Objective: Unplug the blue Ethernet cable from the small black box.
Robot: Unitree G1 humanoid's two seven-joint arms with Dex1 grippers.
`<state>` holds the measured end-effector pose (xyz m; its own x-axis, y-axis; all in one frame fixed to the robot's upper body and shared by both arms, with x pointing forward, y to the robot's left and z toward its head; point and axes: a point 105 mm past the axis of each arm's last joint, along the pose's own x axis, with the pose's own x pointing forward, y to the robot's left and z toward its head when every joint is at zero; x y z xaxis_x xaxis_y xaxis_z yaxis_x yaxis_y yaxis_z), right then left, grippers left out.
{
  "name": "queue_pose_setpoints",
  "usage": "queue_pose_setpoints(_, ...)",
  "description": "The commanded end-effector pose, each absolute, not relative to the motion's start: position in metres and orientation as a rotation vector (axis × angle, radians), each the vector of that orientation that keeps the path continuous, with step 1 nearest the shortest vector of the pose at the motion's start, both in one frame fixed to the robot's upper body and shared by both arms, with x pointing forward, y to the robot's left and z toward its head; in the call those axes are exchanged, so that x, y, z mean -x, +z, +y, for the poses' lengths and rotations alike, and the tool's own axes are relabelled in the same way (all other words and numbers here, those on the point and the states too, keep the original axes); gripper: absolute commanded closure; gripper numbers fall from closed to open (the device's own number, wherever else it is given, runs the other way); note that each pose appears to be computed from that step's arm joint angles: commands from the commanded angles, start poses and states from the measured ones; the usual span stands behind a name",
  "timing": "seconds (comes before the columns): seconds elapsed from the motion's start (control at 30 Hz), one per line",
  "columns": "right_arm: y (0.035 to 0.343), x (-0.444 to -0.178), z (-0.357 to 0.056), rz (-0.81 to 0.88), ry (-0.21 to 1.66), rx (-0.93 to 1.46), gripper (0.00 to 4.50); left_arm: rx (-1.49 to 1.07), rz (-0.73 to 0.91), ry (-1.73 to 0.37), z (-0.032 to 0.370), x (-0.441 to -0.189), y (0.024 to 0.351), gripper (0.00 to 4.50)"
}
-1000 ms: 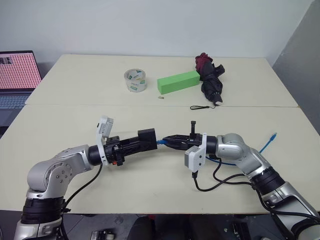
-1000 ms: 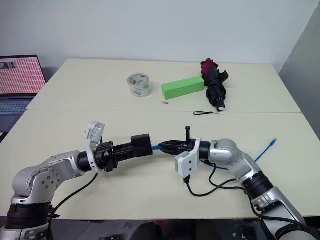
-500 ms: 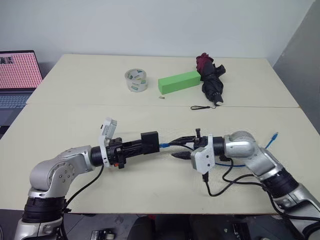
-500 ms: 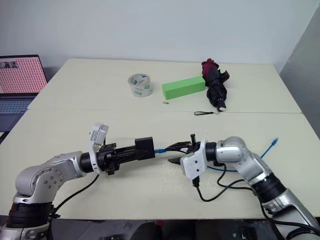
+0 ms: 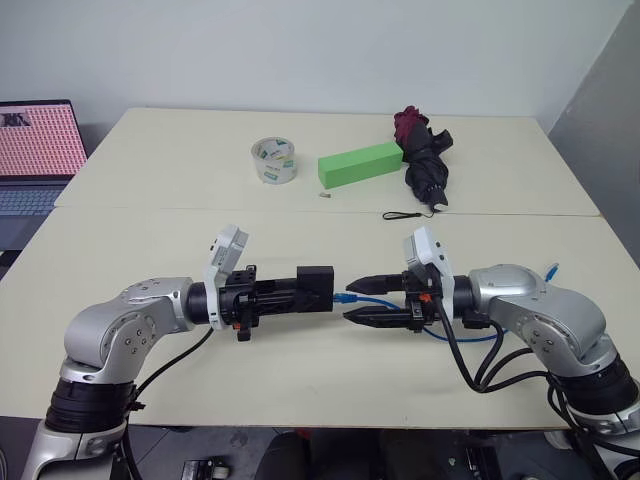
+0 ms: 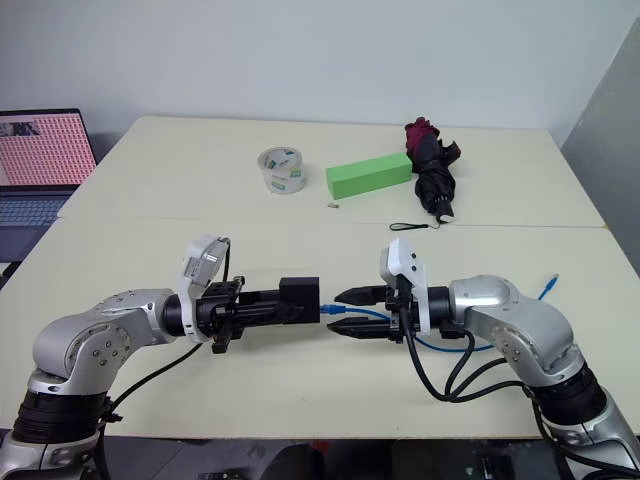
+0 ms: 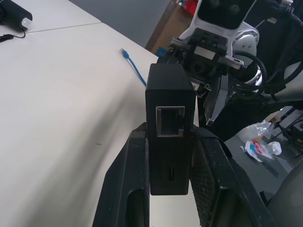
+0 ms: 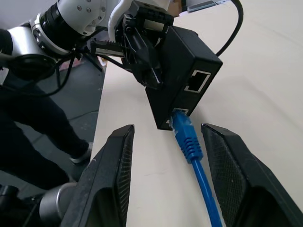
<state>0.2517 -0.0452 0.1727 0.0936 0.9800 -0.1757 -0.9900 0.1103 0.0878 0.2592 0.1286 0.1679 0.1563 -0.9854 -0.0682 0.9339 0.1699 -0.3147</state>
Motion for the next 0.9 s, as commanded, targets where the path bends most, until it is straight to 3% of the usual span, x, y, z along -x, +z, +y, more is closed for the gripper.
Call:
queue_pose_setpoints(0.03, 0.1807, -0.2492, -0.0427, 0.223, 1.489, -0.025, 2.13, 0.168, 0.227, -1.436, 0.1237, -0.254, 0.1822, 3.7)
queue_pose_setpoints(0.53, 0.1781, -0.2541, -0.0393, 0.271, 1.504, -0.068, 2.13, 0.158, 0.233, -1.445, 0.1232, -0.2508, 0.1786, 3.7)
queue_pose_setpoints(0.63, 0.1772, -0.2543, -0.039, 0.271, 1.507, -0.055, 2.52, 0.158, 0.233, -1.446, 0.1233, -0.2502, 0.1783, 3.7)
queue_pose_setpoints(0.73, 0.1758, -0.2539, -0.0391, 0.274, 1.512, -0.035, 3.3, 0.164, 0.227, -1.447, 0.1227, -0.2501, 0.1793, 3.7)
queue_pose_setpoints(0.8, 0.1755, -0.2537, -0.039, 0.273, 1.514, -0.023, 3.46, 0.165, 0.224, -1.45, 0.1219, -0.2496, 0.1798, 3.7)
queue_pose_setpoints(0.9, 0.1754, -0.2537, -0.0383, 0.268, 1.52, -0.005, 4.07, 0.167, 0.222, -1.459, 0.1199, -0.2483, 0.1801, 3.7)
